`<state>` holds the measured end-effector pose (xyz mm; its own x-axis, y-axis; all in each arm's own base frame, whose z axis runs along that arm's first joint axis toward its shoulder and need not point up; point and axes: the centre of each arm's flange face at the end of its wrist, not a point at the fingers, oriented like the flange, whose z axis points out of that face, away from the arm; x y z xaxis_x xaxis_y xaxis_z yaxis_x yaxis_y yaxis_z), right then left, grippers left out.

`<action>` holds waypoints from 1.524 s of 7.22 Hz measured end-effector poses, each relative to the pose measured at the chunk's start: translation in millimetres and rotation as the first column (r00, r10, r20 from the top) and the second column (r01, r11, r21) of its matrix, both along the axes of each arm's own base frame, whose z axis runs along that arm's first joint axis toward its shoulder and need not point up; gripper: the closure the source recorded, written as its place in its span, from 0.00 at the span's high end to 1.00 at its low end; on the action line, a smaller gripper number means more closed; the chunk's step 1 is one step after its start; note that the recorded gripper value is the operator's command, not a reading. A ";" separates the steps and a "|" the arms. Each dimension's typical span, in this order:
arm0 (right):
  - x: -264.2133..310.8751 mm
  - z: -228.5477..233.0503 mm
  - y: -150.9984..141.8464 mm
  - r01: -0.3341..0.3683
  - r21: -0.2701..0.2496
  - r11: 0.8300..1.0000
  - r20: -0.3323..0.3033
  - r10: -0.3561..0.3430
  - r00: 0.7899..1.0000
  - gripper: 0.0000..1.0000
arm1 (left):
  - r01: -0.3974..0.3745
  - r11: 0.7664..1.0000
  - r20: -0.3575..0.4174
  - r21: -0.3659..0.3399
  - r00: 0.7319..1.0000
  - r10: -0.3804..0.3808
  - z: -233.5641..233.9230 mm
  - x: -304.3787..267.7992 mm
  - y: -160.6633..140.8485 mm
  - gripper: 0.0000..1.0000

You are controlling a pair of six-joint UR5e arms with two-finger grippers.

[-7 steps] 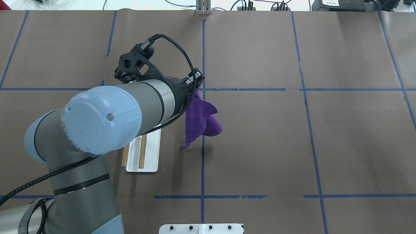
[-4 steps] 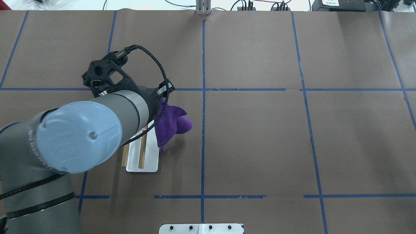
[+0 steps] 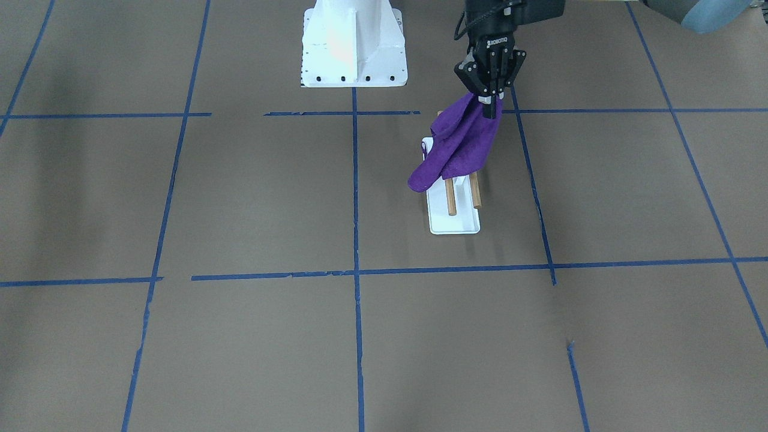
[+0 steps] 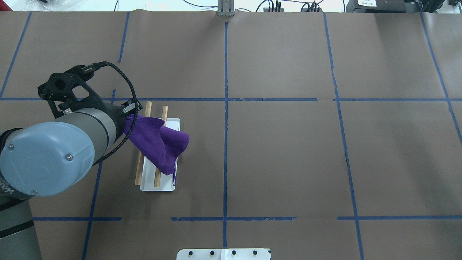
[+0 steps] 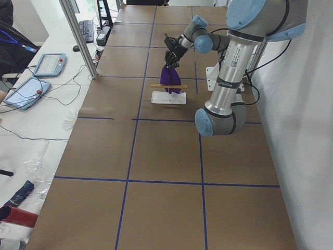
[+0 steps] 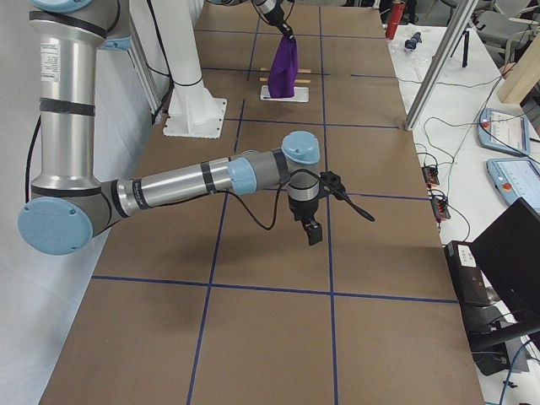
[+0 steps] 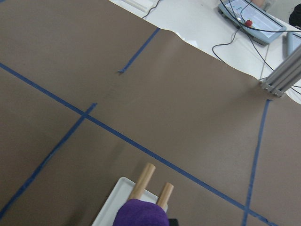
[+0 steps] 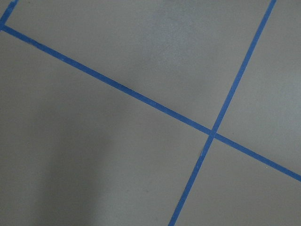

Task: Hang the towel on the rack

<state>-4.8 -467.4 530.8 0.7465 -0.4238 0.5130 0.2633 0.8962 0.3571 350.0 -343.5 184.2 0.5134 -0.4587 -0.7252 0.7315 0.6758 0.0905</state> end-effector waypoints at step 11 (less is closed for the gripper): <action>6.0 42.7 1.7 -0.148 -0.205 0.967 0.028 0.157 0.987 1.00 | -0.118 0.993 0.331 0.002 0.937 0.111 92.5 22.6 -23.8 1.00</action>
